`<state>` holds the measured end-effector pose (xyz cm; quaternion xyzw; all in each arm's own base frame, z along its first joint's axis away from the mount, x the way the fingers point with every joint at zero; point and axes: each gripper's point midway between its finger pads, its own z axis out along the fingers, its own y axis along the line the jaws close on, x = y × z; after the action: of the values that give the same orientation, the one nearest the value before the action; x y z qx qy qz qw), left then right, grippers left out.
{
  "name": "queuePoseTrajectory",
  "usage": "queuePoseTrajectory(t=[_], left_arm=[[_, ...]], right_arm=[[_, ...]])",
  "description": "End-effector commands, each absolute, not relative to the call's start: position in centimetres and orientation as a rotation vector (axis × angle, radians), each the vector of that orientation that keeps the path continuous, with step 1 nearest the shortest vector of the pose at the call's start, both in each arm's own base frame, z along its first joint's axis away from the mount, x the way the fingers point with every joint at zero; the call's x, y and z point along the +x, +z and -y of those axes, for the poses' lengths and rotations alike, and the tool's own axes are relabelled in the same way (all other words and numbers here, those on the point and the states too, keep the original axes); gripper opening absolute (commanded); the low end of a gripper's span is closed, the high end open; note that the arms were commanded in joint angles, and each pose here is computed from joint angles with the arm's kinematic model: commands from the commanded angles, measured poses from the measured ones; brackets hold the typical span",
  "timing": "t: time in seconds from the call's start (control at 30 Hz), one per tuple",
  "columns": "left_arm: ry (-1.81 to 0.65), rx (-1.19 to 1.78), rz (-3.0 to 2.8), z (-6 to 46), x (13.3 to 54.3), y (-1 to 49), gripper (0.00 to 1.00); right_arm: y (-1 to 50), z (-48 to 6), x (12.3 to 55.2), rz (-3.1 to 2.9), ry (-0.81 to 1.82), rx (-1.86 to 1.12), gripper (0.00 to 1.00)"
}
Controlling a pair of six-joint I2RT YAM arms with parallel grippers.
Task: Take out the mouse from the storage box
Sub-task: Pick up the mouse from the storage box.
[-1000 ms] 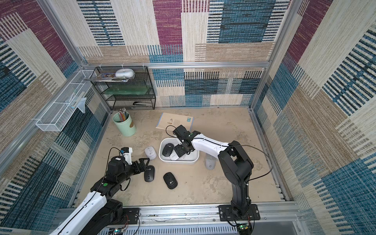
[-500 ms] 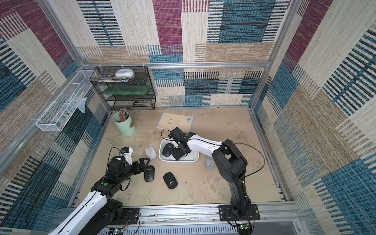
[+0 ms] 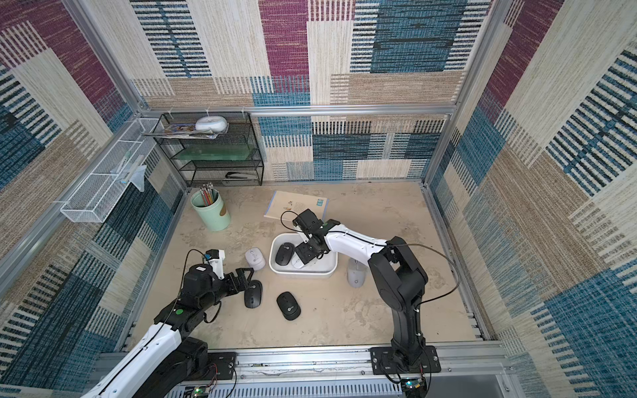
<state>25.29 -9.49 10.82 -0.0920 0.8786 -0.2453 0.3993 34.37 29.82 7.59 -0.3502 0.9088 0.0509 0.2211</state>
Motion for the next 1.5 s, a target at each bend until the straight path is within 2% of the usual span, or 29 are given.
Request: queuePoseTrajectory(t=[0.0,0.33,0.6,0.9,1.23,1.47], left_arm=[[-0.638,-0.221,-2.189,9.7,25.7,11.6,0.95],[-0.639,-0.221,-2.189,9.7,25.8,11.7,0.95],[-0.634,-0.215,-2.186,9.7,25.7,11.8,0.95],[-0.633,-0.215,-2.188,9.7,25.8,11.7,0.95],[-0.628,-0.216,-2.197,9.7,25.8,11.6,0.96],[-0.631,-0.214,-2.198,9.8,25.8,11.6,0.96]], right_arm=[[8.3,-30.3,33.7,-2.399,0.159,-1.142,0.84],[9.0,-31.4,33.2,-1.983,0.139,-1.524,0.84],[6.8,-32.1,33.9,-1.988,0.179,-1.722,0.83],[5.3,-32.0,32.5,-1.989,0.236,-1.784,0.82],[3.3,-32.4,33.0,-2.003,0.236,-1.827,0.82],[2.9,-31.7,32.9,-2.025,0.207,-1.776,0.78]])
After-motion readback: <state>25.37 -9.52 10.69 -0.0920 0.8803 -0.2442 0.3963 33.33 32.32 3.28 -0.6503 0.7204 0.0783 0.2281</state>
